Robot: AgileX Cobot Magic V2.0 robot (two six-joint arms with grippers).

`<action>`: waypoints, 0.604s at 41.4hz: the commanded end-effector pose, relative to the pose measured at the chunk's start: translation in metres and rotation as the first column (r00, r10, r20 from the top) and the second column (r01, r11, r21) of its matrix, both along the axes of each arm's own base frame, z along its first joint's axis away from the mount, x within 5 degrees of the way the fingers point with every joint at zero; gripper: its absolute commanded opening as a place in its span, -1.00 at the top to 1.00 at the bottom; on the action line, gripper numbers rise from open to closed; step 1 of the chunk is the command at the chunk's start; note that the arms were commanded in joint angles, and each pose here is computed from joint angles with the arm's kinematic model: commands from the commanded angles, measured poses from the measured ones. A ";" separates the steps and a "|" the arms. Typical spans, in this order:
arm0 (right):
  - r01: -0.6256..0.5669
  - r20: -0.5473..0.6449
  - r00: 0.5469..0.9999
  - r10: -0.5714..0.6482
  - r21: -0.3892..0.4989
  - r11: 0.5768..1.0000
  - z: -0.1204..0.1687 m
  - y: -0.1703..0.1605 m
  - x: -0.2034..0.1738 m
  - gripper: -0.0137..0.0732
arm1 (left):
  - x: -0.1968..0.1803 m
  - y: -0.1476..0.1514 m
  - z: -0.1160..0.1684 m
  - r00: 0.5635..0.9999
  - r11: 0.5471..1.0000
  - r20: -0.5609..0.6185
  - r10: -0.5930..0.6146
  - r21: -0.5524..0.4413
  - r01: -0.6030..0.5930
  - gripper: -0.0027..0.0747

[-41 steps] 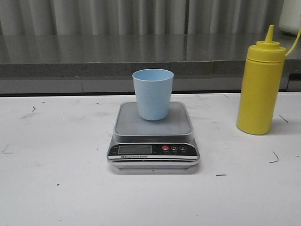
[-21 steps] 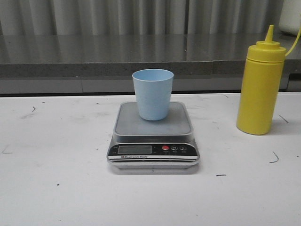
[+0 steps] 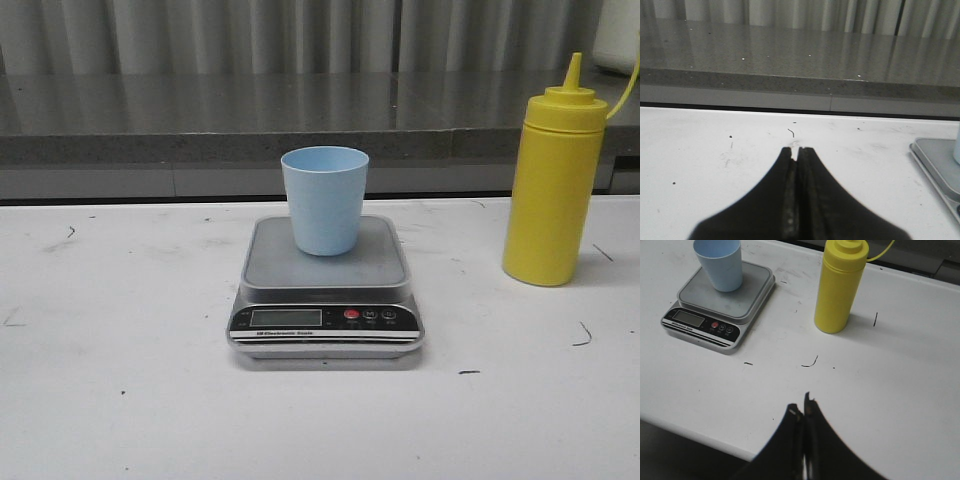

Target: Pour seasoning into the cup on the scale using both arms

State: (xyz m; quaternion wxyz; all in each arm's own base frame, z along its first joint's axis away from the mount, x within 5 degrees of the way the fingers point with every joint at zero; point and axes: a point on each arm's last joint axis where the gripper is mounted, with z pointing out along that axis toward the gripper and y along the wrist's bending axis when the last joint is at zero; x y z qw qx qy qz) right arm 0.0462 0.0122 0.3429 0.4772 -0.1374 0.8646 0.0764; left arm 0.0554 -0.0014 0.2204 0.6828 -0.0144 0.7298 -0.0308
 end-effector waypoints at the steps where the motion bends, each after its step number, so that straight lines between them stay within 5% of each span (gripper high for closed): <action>1: -0.001 0.079 0.997 0.000 0.021 1.000 0.012 0.001 0.002 0.96 | -0.001 0.001 0.002 0.986 1.000 0.163 0.018 -0.025 -0.014 0.98; 25: -0.001 0.078 0.997 -0.001 0.021 1.000 0.012 0.001 0.002 0.96 | 0.000 0.000 -0.014 0.986 0.999 0.167 -0.003 -0.053 0.012 0.98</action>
